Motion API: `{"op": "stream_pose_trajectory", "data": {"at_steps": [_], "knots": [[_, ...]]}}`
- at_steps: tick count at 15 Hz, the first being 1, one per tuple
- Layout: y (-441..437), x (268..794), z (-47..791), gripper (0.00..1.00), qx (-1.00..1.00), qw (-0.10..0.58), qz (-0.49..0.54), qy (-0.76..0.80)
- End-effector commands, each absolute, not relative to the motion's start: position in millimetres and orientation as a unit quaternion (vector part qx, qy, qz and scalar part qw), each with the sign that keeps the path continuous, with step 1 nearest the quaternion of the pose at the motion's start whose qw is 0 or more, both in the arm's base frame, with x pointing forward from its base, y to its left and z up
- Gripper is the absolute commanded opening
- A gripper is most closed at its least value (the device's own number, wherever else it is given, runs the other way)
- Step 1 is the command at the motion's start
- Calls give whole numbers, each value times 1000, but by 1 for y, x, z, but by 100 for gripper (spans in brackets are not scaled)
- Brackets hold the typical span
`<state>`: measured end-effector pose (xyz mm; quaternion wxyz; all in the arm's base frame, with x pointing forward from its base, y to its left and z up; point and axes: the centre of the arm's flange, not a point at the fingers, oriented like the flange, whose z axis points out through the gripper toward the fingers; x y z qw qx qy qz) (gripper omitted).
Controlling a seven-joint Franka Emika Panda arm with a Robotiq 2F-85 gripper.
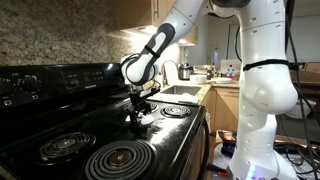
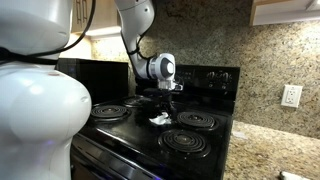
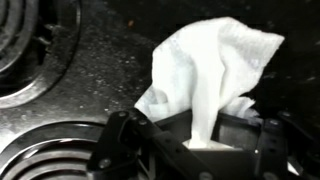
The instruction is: Use the cloth to wipe the stove
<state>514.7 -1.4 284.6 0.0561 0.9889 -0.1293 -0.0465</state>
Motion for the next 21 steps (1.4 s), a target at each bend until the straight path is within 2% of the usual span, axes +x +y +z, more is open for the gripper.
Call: {"op": "stream_pose_trajectory", "data": {"at_steps": [1, 11, 21], "knots": [[-52, 499, 284, 8, 983, 71, -51, -160], [-142, 462, 269, 8, 961, 69, -82, -253], [-189, 461, 274, 8, 948, 79, -84, -295]]}}
